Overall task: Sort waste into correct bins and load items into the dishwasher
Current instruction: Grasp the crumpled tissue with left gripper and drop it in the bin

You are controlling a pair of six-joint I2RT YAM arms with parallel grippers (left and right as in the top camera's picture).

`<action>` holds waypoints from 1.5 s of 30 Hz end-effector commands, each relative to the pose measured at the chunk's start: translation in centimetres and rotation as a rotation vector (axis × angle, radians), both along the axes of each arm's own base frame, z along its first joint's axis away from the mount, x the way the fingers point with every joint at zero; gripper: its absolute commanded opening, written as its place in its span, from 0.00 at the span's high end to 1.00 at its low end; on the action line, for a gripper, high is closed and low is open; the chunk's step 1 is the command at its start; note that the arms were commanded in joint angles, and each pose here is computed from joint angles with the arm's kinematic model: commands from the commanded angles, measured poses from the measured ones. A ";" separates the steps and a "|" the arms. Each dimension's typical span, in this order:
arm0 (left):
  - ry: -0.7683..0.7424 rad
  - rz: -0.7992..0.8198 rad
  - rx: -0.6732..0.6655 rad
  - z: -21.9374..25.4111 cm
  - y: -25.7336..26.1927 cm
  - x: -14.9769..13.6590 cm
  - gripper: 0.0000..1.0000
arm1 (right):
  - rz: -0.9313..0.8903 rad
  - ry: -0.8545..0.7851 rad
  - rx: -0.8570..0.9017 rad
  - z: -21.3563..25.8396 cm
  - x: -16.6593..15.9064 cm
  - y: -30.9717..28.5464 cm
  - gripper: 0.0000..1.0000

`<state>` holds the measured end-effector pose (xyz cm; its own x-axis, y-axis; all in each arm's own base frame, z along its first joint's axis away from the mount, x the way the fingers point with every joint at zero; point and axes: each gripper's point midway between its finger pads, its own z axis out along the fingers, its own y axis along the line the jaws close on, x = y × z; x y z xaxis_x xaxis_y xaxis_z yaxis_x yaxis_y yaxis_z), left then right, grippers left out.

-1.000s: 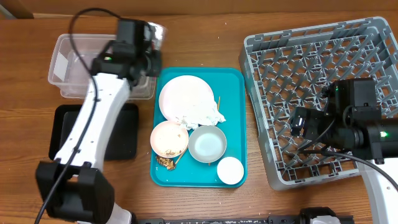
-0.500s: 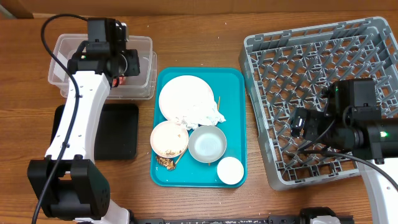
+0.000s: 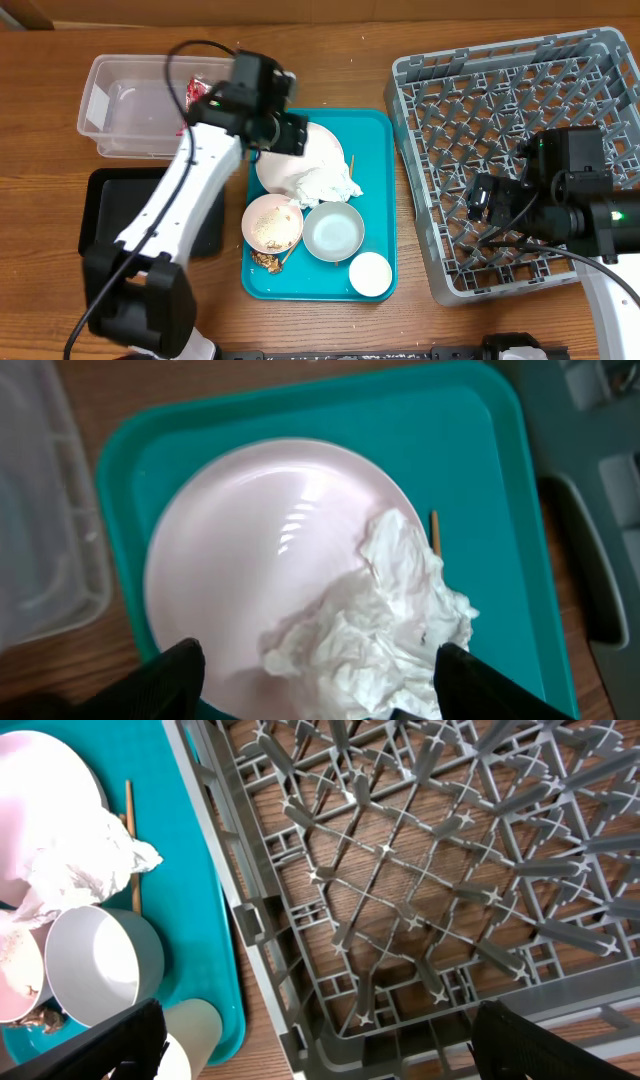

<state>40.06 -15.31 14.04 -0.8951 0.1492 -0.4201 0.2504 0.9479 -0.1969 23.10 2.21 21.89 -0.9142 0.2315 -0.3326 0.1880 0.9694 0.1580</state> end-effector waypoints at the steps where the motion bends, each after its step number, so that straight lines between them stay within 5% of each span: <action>1: 0.095 -0.039 0.042 -4.4 -1.6 -1.3 0.25 | 0.002 -0.018 -0.005 0.4 0.2 0.0 0.00; 12: 0.290 -0.143 0.127 -13.5 -5.0 -4.2 0.31 | 0.002 -0.015 -0.005 0.4 0.1 0.0 0.00; 14: 0.310 -0.147 0.136 -14.3 -4.9 -4.4 0.59 | 0.002 -0.013 -0.005 0.4 0.1 0.0 0.00; 15: 0.307 -0.141 0.135 -14.2 -4.8 -4.2 0.87 | 0.002 -0.013 -0.005 0.4 0.1 0.0 0.00; 16: 0.300 -0.136 0.131 -13.8 -4.7 -4.0 0.96 | 0.002 -0.013 -0.005 0.4 0.1 0.0 0.00; 24: 0.176 -0.014 0.104 -5.8 -1.0 1.0 0.96 | 0.002 -0.013 -0.006 0.4 0.1 0.0 0.00; 32: -0.046 0.226 0.157 4.1 8.4 5.4 0.96 | 0.002 -0.014 -0.006 0.4 0.1 0.0 0.00; 41: -0.134 0.430 0.154 5.6 17.5 7.9 0.90 | 0.002 -0.015 -0.005 0.4 0.1 0.0 0.00; 45: -0.146 0.462 0.152 5.1 19.0 8.6 0.59 | 0.002 -0.014 -0.005 0.4 0.1 0.0 0.00</action>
